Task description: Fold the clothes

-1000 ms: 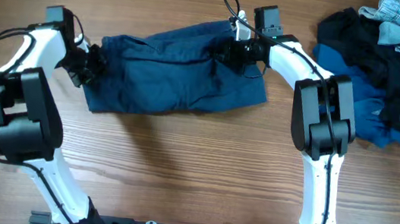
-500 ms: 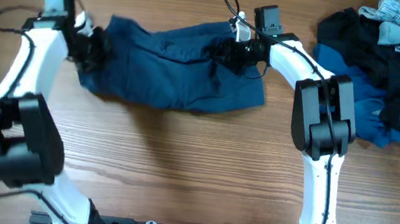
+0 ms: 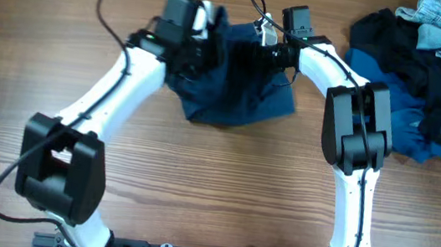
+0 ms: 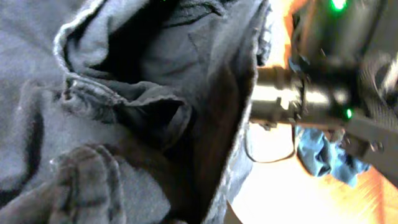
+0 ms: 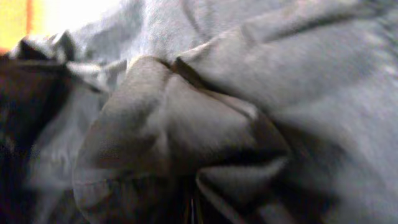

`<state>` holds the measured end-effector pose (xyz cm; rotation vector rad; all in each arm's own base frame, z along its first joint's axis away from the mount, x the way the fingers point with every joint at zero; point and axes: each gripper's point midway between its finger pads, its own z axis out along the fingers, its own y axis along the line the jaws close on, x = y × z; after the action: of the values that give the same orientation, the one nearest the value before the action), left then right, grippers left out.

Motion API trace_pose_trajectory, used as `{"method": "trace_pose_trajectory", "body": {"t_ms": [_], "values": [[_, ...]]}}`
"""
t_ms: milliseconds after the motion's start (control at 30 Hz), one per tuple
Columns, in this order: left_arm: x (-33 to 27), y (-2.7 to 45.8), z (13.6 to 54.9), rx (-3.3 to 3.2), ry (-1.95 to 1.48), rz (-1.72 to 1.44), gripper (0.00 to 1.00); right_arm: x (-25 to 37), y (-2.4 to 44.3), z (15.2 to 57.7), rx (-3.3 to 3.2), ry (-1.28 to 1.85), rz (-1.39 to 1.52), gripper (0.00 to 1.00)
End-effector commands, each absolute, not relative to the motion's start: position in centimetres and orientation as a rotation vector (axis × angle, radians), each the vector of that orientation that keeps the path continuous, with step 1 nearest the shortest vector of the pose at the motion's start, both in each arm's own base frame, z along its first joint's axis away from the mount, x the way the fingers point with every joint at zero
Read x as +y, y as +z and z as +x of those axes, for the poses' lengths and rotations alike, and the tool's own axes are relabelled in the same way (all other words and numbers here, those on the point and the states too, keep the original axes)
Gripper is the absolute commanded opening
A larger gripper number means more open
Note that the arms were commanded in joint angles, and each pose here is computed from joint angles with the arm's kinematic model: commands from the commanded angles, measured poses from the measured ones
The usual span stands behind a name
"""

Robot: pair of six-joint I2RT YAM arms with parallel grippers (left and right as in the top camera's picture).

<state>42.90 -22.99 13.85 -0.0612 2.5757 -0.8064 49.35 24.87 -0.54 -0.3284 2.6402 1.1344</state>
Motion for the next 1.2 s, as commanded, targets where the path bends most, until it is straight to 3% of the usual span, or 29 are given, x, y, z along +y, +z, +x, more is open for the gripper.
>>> {"method": "trace_pose_trajectory", "body": {"t_ms": [0, 200, 367, 467, 667, 700, 767, 800, 833, 867, 1000, 1167], "values": [[-26.0, 13.2, 41.8, 2.582, -0.753, 0.0, 0.04, 22.8, -9.0, 46.0, 2.873, 0.995, -0.226, 0.04], [-28.8, 8.9, 41.4, 2.639, -0.748, 0.049, 0.04, 22.8, -9.1, 45.8, 2.883, 0.995, -0.223, 0.04], [-28.4, 8.5, 41.8, 2.642, -0.729, 0.019, 0.04, 22.9, -7.4, 46.8, 2.841, 1.046, -0.222, 0.04], [-28.4, 8.5, 41.9, 2.636, -0.731, 0.019, 0.04, 21.8, -2.6, 49.4, 2.749, 1.101, -0.154, 0.05], [-29.0, 9.5, 43.0, 2.573, -0.767, 0.016, 0.04, 16.0, 9.4, 52.4, 2.563, 1.085, -0.032, 0.3], [-29.3, 10.0, 43.4, 2.545, -0.788, 0.004, 0.13, 15.0, 11.3, 52.3, 2.542, 1.071, -0.024, 0.34], [-30.3, 11.2, 44.2, 2.476, -0.838, 0.031, 0.69, 13.6, 13.9, 52.0, 2.507, 1.045, -0.039, 0.38], [-30.9, 11.8, 44.4, 2.445, -0.867, 0.049, 0.77, 13.1, 14.7, 51.8, 2.497, 1.037, -0.042, 0.39], [-31.6, 12.6, 44.6, 2.411, -0.904, 0.07, 0.94, 12.7, 15.5, 51.6, 2.488, 1.028, -0.045, 0.39], [-32.4, 13.5, 44.8, 2.367, -0.95, 0.099, 1.0, 12.2, 16.2, 51.4, 2.483, 1.023, -0.038, 0.4], [-34.4, 16.6, 45.3, 2.229, -1.082, 0.167, 1.0, 11.5, 16.4, 50.9, 2.499, 1.022, -0.014, 0.41], [-32.6, 21.4, 47.2, 2.109, -1.153, 0.087, 1.0, 11.5, 16.2, 50.6, 2.512, 1.019, -0.033, 0.42]]}}
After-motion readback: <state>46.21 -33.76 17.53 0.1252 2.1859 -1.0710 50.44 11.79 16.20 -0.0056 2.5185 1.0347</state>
